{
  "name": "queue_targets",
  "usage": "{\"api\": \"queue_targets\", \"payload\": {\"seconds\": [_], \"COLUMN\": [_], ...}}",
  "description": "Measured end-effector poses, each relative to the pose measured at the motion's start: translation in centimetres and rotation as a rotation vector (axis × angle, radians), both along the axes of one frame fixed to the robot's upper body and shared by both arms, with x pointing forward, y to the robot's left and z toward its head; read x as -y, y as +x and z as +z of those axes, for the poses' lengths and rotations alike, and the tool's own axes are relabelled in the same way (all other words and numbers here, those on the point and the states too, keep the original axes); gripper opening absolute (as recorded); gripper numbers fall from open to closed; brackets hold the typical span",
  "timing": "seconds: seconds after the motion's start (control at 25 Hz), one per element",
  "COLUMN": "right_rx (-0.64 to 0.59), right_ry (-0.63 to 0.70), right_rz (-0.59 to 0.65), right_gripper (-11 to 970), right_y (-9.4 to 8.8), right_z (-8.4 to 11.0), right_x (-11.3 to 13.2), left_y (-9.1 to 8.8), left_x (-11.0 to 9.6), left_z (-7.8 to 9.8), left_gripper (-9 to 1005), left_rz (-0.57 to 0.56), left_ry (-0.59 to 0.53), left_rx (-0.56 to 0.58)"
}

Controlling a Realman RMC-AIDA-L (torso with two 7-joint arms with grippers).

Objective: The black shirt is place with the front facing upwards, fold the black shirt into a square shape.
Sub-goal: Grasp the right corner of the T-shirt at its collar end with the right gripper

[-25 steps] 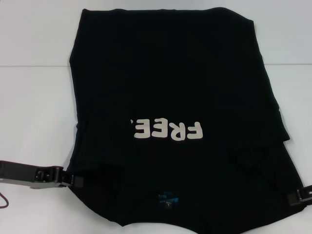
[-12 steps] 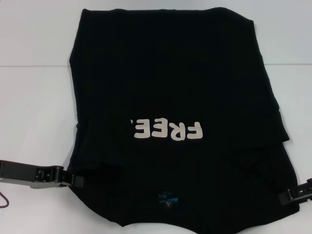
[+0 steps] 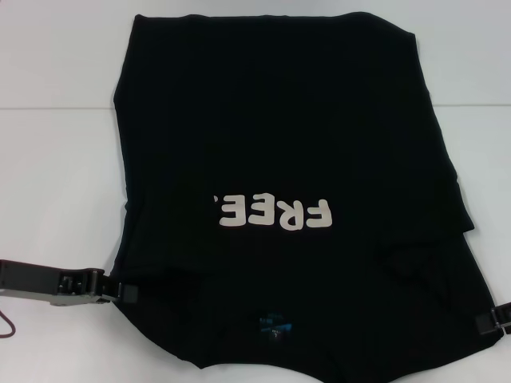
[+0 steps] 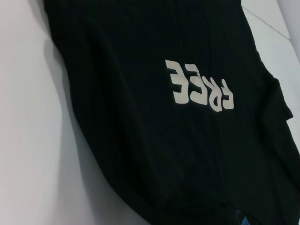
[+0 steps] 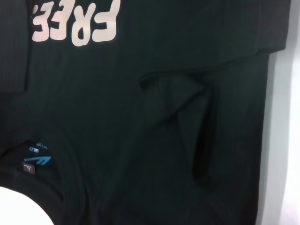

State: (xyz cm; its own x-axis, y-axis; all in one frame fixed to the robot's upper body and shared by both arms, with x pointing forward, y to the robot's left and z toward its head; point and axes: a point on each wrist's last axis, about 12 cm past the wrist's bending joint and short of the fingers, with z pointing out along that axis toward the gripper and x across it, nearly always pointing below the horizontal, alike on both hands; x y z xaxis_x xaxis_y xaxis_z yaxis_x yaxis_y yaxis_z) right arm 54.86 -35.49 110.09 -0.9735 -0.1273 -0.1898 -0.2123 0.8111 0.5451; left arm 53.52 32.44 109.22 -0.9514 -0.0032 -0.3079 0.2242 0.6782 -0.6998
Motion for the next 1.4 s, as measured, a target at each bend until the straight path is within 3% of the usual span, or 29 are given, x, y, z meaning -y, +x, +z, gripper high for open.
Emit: {"api": "queue_targets", "payload": {"seconds": [1.12,1.4], "right_rx": [0.016,0.019], "right_ry": [0.067,0.061], "right_rz": [0.046,0.021], "right_gripper": [733,731], "right_y": [0.3,0.0], "right_z": [-0.2,0.3], "right_x": [-2.0,-0.6], "left_y": [0.0,0.0], "left_x": [0.0,0.0], "left_z": [0.0,0.0], "left_gripper": [30,31], "left_rz": [0.000,0.000], "left_ry": [-0.003,-0.004], "left_rx": [-0.001,-0.002]}}
